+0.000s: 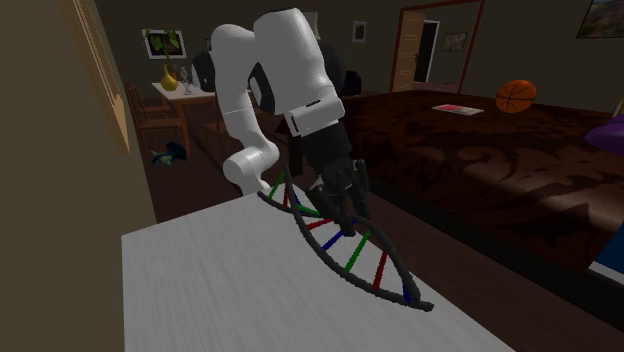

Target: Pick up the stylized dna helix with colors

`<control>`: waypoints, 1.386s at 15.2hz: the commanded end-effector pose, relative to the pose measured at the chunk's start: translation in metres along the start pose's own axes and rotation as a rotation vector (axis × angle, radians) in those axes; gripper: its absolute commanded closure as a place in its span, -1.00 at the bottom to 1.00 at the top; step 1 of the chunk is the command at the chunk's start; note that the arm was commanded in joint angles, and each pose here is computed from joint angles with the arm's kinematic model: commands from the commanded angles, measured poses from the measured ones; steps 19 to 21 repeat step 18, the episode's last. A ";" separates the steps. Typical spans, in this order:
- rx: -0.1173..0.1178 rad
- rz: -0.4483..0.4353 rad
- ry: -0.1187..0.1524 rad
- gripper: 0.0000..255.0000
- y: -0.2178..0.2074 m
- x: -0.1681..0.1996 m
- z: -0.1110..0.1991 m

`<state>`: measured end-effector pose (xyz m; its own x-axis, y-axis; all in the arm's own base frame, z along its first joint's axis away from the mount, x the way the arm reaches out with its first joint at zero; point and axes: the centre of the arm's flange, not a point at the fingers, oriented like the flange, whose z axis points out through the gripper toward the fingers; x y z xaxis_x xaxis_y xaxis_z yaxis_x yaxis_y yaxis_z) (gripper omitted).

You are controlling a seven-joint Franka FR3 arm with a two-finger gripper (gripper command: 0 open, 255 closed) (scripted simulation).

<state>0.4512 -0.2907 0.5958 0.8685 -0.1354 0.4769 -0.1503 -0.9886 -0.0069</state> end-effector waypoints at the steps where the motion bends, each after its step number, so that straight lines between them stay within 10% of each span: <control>1: 0.001 0.000 -0.003 1.00 0.000 0.000 0.002; 21: 0.001 0.000 -0.003 1.00 -0.001 0.038 -0.069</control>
